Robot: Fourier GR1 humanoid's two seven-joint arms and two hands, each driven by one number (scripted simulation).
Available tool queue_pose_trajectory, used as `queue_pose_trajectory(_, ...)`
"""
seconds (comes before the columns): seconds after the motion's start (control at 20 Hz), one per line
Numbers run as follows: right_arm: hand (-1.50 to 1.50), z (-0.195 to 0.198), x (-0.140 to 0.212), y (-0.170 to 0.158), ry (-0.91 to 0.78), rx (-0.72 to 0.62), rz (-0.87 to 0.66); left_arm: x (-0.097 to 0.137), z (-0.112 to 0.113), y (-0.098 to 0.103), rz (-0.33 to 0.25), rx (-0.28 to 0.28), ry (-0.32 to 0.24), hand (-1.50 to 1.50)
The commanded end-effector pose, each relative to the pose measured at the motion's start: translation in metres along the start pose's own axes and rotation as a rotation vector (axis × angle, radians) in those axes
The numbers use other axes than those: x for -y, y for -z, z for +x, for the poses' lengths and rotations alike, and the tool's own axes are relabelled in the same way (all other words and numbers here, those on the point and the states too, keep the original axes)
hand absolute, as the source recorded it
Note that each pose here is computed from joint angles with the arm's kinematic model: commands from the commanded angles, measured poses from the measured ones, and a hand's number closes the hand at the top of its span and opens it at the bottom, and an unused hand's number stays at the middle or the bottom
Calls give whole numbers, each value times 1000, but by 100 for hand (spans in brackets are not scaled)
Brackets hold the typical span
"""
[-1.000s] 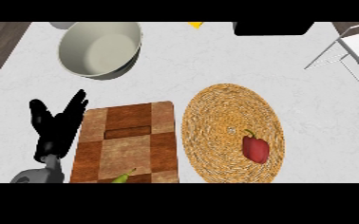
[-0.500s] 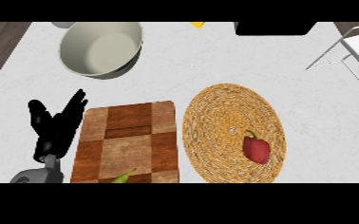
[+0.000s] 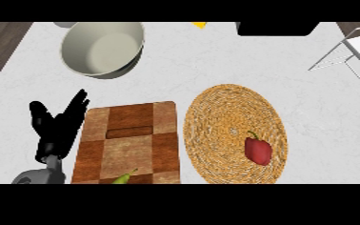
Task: Pick the cupcake from the placemat and place it in the tiered shelf
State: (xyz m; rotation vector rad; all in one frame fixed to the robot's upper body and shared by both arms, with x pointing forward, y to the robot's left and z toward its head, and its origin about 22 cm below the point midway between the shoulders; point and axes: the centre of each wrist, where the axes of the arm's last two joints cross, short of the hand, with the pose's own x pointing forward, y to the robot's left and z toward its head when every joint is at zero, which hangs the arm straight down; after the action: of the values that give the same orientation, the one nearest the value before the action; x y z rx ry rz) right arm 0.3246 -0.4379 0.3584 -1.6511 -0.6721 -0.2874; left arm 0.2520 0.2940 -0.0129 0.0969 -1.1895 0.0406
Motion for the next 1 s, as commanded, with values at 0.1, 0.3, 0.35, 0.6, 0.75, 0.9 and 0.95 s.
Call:
queue_pose_trajectory(0.1, 150, -8, -11, 10, 21, 28, -30, 14, 3, 7, -1, -77, -7, 0)
queue_pose_trajectory(0.3, 150, -16, -28, 12, 35, 52, -2, -3, -2, 1, -3, -76, -18, 0)
queue_pose_trajectory(0.35, 150, -11, -28, 11, 27, 59, -9, 5, -27, -12, -20, -84, -1, 0)
queue_pose_trajectory(0.6, 150, -11, -17, 18, -9, 47, 8, -15, -15, 3, 3, -84, 0, 0)
queue_pose_trajectory(0.75, 150, -12, -22, 22, -67, 52, 29, -7, -19, 2, 5, -66, 8, 0)
queue_pose_trajectory(0.9, -150, -20, -6, 24, 187, -36, -79, 11, -10, 1, -12, -53, -4, 0)
queue_pose_trajectory(0.95, -150, -17, -5, 20, 237, -40, -80, 3, -11, 3, 11, -72, -1, 0)
